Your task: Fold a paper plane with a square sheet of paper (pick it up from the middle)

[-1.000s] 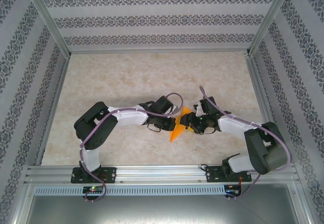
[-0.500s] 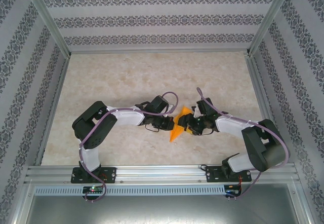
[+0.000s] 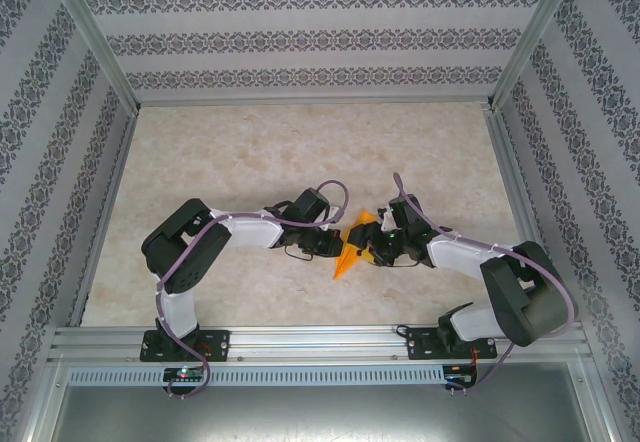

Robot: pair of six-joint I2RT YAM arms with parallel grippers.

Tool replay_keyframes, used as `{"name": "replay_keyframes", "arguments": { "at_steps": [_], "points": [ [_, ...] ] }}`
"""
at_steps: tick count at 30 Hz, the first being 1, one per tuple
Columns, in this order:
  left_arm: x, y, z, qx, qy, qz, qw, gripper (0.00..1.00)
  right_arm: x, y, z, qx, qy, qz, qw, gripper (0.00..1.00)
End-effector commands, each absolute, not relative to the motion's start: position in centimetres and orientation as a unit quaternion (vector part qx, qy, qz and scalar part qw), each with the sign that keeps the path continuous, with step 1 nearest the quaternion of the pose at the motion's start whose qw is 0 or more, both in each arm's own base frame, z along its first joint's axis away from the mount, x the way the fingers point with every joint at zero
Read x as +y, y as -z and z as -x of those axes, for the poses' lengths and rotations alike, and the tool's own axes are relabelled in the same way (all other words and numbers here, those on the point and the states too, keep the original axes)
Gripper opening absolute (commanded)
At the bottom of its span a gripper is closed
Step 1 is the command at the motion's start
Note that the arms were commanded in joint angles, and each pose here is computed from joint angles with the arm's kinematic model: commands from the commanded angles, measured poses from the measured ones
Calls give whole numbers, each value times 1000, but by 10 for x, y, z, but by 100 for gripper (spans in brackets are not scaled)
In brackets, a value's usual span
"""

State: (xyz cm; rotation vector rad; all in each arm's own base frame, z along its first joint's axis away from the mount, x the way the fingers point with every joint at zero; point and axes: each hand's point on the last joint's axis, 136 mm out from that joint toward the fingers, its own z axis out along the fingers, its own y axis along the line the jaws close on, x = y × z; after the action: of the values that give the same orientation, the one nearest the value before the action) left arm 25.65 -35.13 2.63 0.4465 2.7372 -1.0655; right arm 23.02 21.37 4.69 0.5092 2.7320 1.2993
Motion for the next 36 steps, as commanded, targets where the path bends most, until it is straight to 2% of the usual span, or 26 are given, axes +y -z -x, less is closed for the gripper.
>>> {"name": "replay_keyframes", "arguments": {
  "at_steps": [1, 12, 17, 27, 33, 36],
  "points": [
    [-357, -48, -264, 902, 393, -143, 103, 5, 222, -50, -227, 878, -448, -169, 27, 55],
    [-358, -60, -263, 882, 450, -108, 91, 4, 222, -34, -220, 886, -428, -178, 14, 42],
    [-360, -68, -264, 871, 474, -97, 89, 4, 221, -29, -217, 902, -399, -164, 10, 39],
    [-350, -61, -264, 872, 475, -79, 84, 4, 225, -35, -221, 913, -382, -143, 19, 16],
    [-325, -63, -268, 885, 451, -57, 100, 15, 235, -48, -229, 935, -340, -98, 33, 4],
    [-304, -63, -269, 899, 422, -46, 108, 33, 243, -49, -228, 954, -292, -62, 31, 2]
  ]
}}
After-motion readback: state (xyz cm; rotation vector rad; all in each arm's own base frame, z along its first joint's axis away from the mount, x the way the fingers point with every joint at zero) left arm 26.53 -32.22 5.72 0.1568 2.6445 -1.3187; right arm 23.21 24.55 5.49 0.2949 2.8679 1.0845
